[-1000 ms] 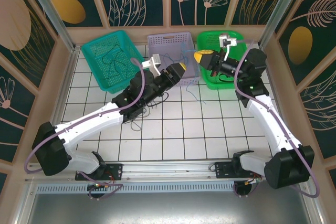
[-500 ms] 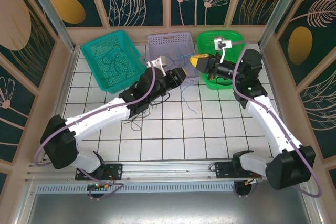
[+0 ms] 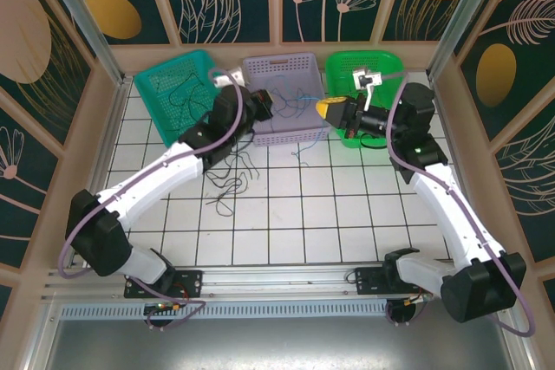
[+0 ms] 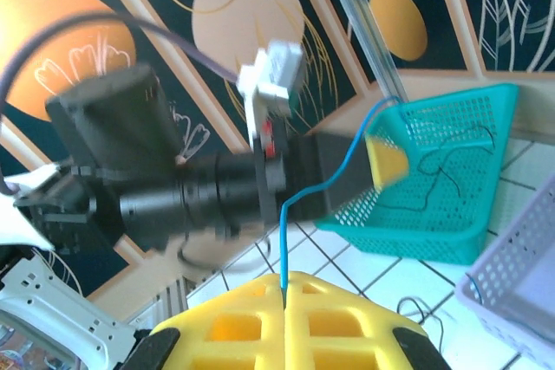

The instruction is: Untangle the cables

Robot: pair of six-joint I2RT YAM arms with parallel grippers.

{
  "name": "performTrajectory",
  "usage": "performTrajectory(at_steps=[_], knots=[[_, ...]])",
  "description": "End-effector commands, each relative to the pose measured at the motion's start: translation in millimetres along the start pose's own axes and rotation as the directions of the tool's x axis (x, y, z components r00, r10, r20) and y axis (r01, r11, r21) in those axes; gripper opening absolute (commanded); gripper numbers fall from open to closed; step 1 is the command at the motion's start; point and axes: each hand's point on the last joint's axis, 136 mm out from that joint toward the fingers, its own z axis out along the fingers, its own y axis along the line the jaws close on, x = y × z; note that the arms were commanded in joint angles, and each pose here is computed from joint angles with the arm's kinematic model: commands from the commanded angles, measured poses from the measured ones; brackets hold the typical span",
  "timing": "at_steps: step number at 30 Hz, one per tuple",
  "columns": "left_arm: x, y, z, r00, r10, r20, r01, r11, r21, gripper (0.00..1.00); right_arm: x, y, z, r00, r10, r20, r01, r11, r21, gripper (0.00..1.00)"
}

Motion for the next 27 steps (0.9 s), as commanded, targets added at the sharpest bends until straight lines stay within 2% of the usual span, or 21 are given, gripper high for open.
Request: performTrajectory(at_steps=[1,6,10,13,20,24,27], knots=[[-46,13,4,0.965,0.242,0.105,-0.224,0.963,-0.152,0.00,13,0,-7,0.999,-0.002,-0.045,0.004,0.998,0.055,0.00],[-88,15,24,0.887,0.428,0.175,-0.366,0.881,-0.301,0.00,32,-10,-11,0.994,0.053,-0.090,-0.043,0.993,0.114,0.00],[-109,21,45,0.839,0.507,0.196,-0.403,0.822,-0.403,0.00,38,-22,-9,0.989,0.084,-0.124,-0.065,0.986,0.151,0.00],[-123,10,56,0.811,0.534,0.242,-0.411,0.812,-0.415,0.00,24,-35,-2,0.990,0.096,-0.103,-0.076,0.980,0.185,0.00],[-139,-3,97,0.805,0.528,0.272,-0.383,0.811,-0.441,0.00,-47,-89,31,0.997,0.077,0.010,-0.076,0.961,0.267,0.00],[-154,10,117,0.813,0.507,0.285,-0.334,0.808,-0.485,0.00,-80,-129,50,0.994,0.087,0.070,-0.104,0.948,0.302,0.00],[-161,29,130,0.824,0.484,0.294,-0.299,0.813,-0.500,0.00,-92,-158,66,0.991,0.092,0.102,-0.120,0.939,0.323,0.00]])
